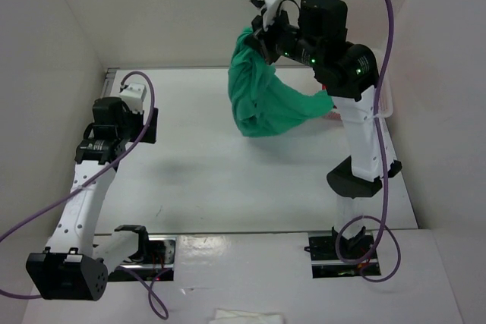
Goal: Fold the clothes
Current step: Move the tank top to the center of the board, then flatten the tank top out
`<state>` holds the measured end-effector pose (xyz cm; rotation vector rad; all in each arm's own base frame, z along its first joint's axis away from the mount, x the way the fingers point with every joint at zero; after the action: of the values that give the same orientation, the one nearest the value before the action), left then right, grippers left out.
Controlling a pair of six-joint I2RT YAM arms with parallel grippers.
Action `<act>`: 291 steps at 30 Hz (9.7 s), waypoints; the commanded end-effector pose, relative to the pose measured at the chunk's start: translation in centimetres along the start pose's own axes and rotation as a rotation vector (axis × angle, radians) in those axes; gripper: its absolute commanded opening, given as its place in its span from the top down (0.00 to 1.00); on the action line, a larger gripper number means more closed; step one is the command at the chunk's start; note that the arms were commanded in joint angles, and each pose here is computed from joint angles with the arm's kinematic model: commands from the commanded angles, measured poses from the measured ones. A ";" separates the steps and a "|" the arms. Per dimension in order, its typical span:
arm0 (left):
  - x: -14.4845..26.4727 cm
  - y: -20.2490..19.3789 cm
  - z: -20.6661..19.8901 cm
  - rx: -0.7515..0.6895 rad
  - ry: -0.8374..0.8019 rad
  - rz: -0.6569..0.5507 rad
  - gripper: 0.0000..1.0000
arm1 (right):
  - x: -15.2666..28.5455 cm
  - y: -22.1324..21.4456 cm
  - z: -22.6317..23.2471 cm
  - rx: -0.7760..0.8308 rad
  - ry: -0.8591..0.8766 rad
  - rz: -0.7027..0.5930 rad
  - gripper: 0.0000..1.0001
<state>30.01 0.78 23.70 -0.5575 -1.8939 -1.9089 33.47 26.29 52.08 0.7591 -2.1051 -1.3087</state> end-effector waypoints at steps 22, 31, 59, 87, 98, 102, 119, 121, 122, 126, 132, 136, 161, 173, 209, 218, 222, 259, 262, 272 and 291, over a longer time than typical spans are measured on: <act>1.6 -0.1 -1.2 -0.011 -0.075 -0.060 0.00 | -6.0 -13.2 -8.0 -0.235 -0.199 0.292 0.02; 1.8 0.1 -1.5 -0.021 -0.096 -0.071 0.00 | -2.2 -39.6 -13.4 -0.445 -0.253 0.784 0.06; 1.9 -0.1 -1.7 -0.021 -0.105 -0.072 0.00 | 1.9 -48.9 -8.1 -0.364 -0.235 0.986 1.00; 2.2 -0.2 -1.7 -0.022 -0.105 -0.081 0.00 | 10.5 -53.2 -11.0 -0.048 -0.156 1.107 1.00; 2.0 -0.4 -1.7 -0.021 -0.105 -0.072 0.00 | 9.0 -53.1 -12.2 -0.060 -0.190 1.049 1.00; 2.0 -0.3 -1.6 -0.031 -0.104 -0.072 0.00 | 8.4 -53.7 -12.5 -0.086 -0.206 1.047 1.00; 1.8 -0.3 -1.6 -0.031 -0.104 -0.072 0.00 | 7.9 -48.0 -15.6 -0.107 -0.365 0.896 0.35; 1.8 -0.5 -2.0 -0.043 -0.132 -0.064 0.00 | 8.4 -46.0 -15.3 -0.131 -0.380 0.847 0.30; 1.6 -0.6 -2.2 -0.061 -0.145 -0.057 0.00 | 8.5 -44.5 -15.2 -0.135 -0.379 0.811 0.25; 0.7 0.5 -4.0 -0.142 -0.230 0.000 0.00 | 10.3 -35.9 -14.9 -0.102 -0.445 0.650 0.18; -3.3 -1.0 -7.0 -0.192 -0.292 0.178 0.00 | 5.5 -31.7 -6.9 -0.046 -0.253 0.588 0.18; -3.9 -1.3 -6.7 -0.144 -0.253 0.199 0.02 | -0.7 -34.5 -0.8 0.003 -0.102 0.675 0.18; -1.2 -1.7 -1.2 -0.035 -0.052 0.058 0.00 | -16.0 -41.2 4.9 -0.097 0.167 0.688 0.26; -1.8 -2.2 -1.4 -0.044 -0.062 0.085 0.00 | -18.8 -43.0 6.4 -0.143 0.237 0.700 0.29; -2.2 -3.6 -3.2 -0.070 -0.195 0.157 0.00 | -9.9 -6.0 -6.1 0.074 -0.298 0.105 0.93; -2.6 -3.2 -7.2 -0.158 -0.317 0.153 0.02 | -9.7 -8.1 -5.9 0.143 -0.286 0.197 0.93; -2.2 -2.3 -7.4 -0.150 -0.325 0.119 0.02 | -9.2 -6.7 -6.0 0.181 -0.320 0.172 0.93; -0.3 0.5 -8.6 -0.064 -0.456 -0.005 0.00 | -1.5 3.7 -9.9 0.252 -0.765 -0.016 1.00; -0.8 1.1 -11.3 -0.011 -0.631 0.033 0.00 | -1.6 3.9 -9.0 0.244 -0.724 -0.027 1.00; -2.9 2.6 -15.5 0.124 -0.923 0.048 0.09 | -5.9 3.8 -3.9 0.293 -0.630 -0.013 1.00; -3.7 2.5 -19.3 0.505 -1.078 0.160 0.11 | -8.6 4.2 -1.3 0.245 -0.631 -0.067 1.00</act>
<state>34.37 -18.07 23.05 -1.6533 -2.6425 -1.0457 40.19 33.88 52.59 0.5266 -2.7938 -1.3099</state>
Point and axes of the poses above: each gripper's point midway between its finger pads, its own x axis back along the fingers, its own z axis along the line the jaws close on, y = z × x, the point moved 2 cm from there along x, back along the fingers, and after that the axes turned 8 degrees about x, right-handed, at the moved point
